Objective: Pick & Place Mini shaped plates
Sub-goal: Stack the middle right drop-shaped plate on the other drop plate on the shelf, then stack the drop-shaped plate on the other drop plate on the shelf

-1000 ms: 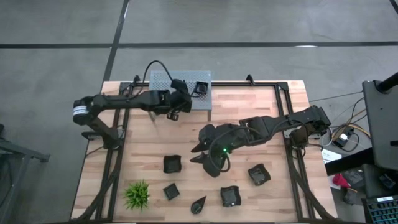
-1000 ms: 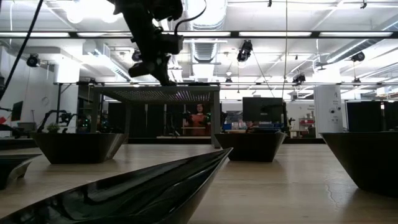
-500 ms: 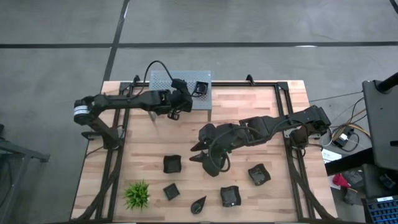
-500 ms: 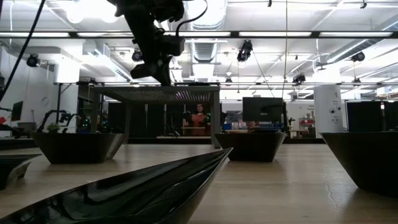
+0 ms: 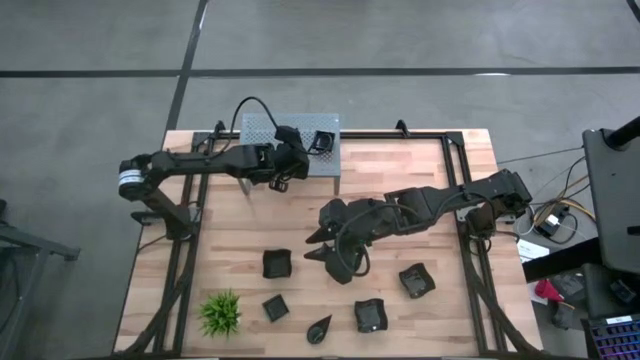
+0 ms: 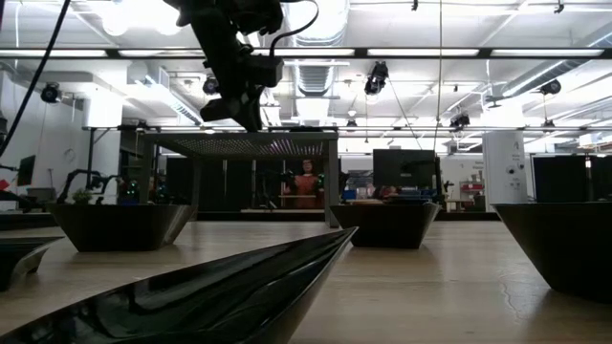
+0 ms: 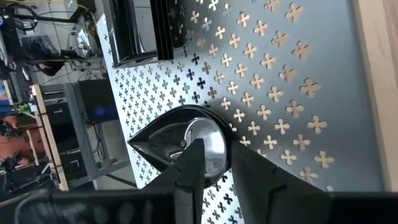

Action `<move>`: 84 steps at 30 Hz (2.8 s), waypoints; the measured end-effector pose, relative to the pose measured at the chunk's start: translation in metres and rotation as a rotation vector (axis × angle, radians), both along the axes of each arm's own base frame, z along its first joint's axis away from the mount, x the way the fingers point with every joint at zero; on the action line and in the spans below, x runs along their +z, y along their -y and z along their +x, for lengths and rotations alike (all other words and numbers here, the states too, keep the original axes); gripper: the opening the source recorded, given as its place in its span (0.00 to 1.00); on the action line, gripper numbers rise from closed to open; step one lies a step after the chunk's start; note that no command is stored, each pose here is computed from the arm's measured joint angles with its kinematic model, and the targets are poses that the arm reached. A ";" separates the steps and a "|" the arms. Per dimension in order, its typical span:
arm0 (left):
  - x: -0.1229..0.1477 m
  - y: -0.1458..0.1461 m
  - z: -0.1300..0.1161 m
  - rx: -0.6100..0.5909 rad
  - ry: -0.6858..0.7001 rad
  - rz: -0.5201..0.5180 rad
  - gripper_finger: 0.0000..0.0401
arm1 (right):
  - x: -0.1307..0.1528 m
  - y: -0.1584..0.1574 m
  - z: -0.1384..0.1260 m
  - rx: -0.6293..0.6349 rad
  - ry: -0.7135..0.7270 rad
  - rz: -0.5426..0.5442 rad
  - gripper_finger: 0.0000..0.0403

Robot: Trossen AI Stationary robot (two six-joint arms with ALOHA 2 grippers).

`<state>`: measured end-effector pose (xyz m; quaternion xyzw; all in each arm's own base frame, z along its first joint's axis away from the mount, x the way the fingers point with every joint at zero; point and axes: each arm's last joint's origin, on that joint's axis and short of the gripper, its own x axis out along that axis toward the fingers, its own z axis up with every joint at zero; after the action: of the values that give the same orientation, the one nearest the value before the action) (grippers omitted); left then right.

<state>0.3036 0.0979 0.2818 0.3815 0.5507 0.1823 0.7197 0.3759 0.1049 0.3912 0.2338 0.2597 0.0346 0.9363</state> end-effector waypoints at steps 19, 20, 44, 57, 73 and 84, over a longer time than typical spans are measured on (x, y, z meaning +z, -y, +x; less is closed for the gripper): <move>0.017 0.002 -0.003 -0.009 0.027 -0.057 0.25 | -0.002 0.000 0.000 0.002 -0.003 -0.004 0.46; 0.016 0.002 -0.004 -0.008 0.017 -0.059 0.26 | -0.002 0.000 0.000 0.003 -0.003 -0.004 0.46; 0.111 0.042 -0.073 0.036 0.697 -0.715 0.27 | -0.004 0.004 0.001 -0.003 -0.015 -0.010 0.46; 0.119 0.099 -0.079 -0.240 0.615 -1.073 0.26 | -0.012 0.001 -0.005 0.015 -0.128 0.051 0.46; 0.080 0.251 -0.057 -0.617 0.416 -0.748 0.25 | -0.033 -0.069 -0.051 0.208 -0.438 0.096 0.46; 0.008 0.323 -0.030 -0.713 0.233 -0.649 0.25 | -0.038 -0.072 -0.060 -0.053 -0.526 0.182 0.46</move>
<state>0.2739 -0.2247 0.2902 0.2795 0.3299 -0.2148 0.8757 0.3162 0.1772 0.3532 0.3244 0.4835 -0.0285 0.8125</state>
